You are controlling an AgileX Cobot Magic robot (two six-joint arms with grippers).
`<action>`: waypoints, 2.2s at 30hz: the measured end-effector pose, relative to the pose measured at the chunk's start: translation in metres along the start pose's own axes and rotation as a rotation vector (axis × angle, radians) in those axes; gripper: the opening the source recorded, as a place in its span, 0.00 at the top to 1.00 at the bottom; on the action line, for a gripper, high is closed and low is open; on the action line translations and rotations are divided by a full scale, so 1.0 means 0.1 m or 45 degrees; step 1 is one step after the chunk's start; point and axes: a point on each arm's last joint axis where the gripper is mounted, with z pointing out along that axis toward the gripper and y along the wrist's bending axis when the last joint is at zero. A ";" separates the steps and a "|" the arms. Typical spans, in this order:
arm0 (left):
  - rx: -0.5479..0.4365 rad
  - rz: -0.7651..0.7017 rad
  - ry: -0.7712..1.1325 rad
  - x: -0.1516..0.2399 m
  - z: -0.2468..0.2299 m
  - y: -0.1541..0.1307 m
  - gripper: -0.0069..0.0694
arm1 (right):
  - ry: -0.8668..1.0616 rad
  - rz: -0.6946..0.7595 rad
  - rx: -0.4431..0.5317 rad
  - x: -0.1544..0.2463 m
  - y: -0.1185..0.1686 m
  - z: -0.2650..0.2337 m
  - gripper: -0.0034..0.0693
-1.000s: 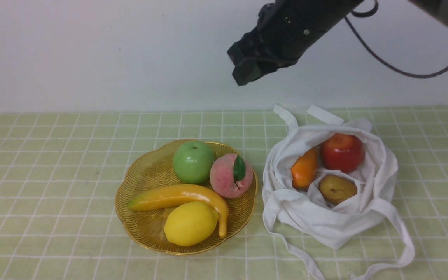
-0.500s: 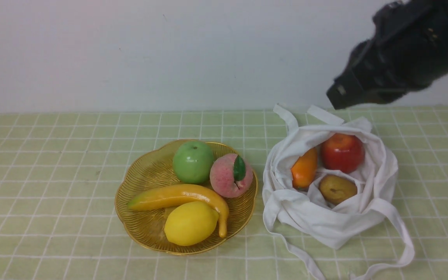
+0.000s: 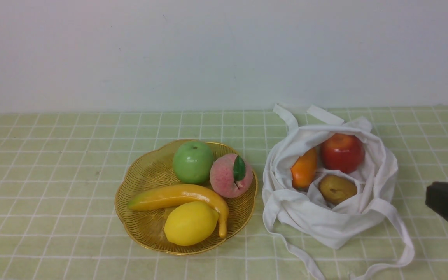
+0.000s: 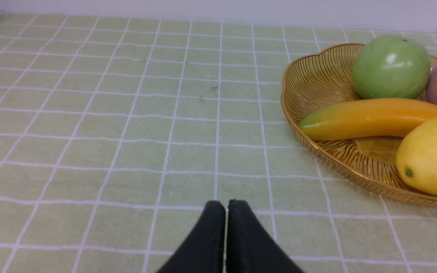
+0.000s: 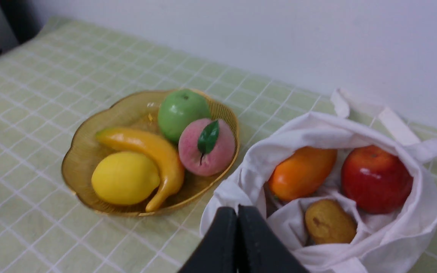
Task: Take the fruit out of the bag on the green coffee tablecloth and place them on the plate.
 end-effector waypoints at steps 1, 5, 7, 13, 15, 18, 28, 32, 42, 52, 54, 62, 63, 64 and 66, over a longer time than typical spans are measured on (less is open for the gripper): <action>0.000 0.000 0.000 0.00 0.00 0.00 0.92 | -0.069 0.002 0.020 0.09 -0.02 -0.01 0.97; 0.000 0.000 0.000 0.00 0.00 0.00 0.92 | -0.251 0.004 0.070 0.20 -0.05 -0.03 0.97; 0.000 0.000 0.000 0.00 0.00 0.00 0.92 | -0.277 0.004 0.077 0.21 -0.06 -0.03 0.97; 0.000 0.000 0.000 0.00 0.00 0.00 0.92 | -0.306 0.009 0.086 0.23 -0.06 -0.03 0.97; 0.000 0.000 0.000 0.00 0.00 0.00 0.92 | -0.302 0.010 0.085 0.23 -0.06 -0.03 0.97; 0.000 0.000 0.000 0.00 0.00 0.00 0.92 | -0.291 0.012 0.083 0.24 -0.06 -0.03 0.97; 0.000 0.000 0.000 0.00 0.00 0.00 0.92 | -0.262 0.016 0.077 0.26 -0.06 -0.02 0.97; 0.000 0.000 0.000 0.00 0.00 0.00 0.92 | -0.259 0.014 0.077 0.27 -0.06 -0.03 0.97; 0.000 0.000 0.000 0.00 0.00 0.00 0.92 | -0.216 -0.036 0.367 0.84 -0.20 -0.25 0.97; 0.000 0.000 0.000 0.00 0.00 0.00 0.92 | -0.085 0.039 0.576 1.27 -0.26 -0.31 0.97; 0.000 0.000 0.000 0.00 0.00 0.00 0.92 | -0.069 0.066 0.580 1.28 -0.26 -0.31 0.97; 0.000 0.000 0.000 0.00 0.00 0.00 0.92 | -0.073 0.120 0.579 1.29 -0.26 -0.32 0.97; 0.000 0.000 0.000 0.00 0.00 0.00 0.92 | -0.074 0.122 0.579 1.29 -0.26 -0.32 0.97; 0.000 0.000 0.000 0.00 0.00 0.00 0.92 | -0.074 0.123 0.579 1.29 -0.26 -0.32 0.97; 0.000 0.000 0.000 0.00 0.00 0.00 0.92 | -0.074 0.124 0.579 1.29 -0.26 -0.32 0.97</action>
